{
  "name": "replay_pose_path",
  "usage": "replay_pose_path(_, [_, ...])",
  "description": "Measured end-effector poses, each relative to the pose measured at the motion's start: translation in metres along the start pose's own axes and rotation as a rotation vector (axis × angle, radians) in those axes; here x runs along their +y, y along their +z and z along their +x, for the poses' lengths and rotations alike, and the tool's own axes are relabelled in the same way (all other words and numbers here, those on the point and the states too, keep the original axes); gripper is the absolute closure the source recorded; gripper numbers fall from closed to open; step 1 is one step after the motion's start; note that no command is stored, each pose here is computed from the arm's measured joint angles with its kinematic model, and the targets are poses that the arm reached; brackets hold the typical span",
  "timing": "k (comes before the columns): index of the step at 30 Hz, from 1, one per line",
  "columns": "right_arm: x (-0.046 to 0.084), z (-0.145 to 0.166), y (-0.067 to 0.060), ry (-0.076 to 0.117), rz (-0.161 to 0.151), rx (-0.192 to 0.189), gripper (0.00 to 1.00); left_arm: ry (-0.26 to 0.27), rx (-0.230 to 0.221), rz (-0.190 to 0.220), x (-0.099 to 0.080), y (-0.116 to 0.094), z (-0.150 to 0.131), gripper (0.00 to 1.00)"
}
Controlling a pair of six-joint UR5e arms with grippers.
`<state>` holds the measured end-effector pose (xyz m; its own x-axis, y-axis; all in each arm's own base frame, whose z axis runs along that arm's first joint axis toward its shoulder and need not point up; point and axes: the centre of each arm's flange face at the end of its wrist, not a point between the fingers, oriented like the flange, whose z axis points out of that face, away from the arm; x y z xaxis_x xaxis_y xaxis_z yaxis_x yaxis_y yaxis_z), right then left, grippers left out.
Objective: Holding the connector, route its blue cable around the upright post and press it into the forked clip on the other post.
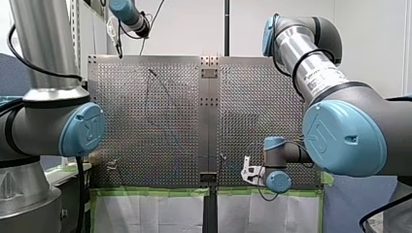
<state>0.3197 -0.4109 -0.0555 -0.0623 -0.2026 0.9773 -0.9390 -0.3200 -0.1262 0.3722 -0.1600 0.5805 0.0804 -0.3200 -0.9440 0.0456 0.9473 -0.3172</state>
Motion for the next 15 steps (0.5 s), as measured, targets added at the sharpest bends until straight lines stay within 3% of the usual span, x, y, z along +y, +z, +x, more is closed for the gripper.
replay_pose_path(11, [0.0, 0.0, 0.0, 0.0, 0.0, -0.003, 1.0, 0.008, 0.044, -0.012, -0.012, -0.001, -0.013, 0.06])
replay_pose_path(15, [-0.001, 0.0, -0.001, 0.0, 0.001, -0.004, 1.0, 0.025, 0.107, -0.03, -0.01, -0.002, 0.003, 0.06])
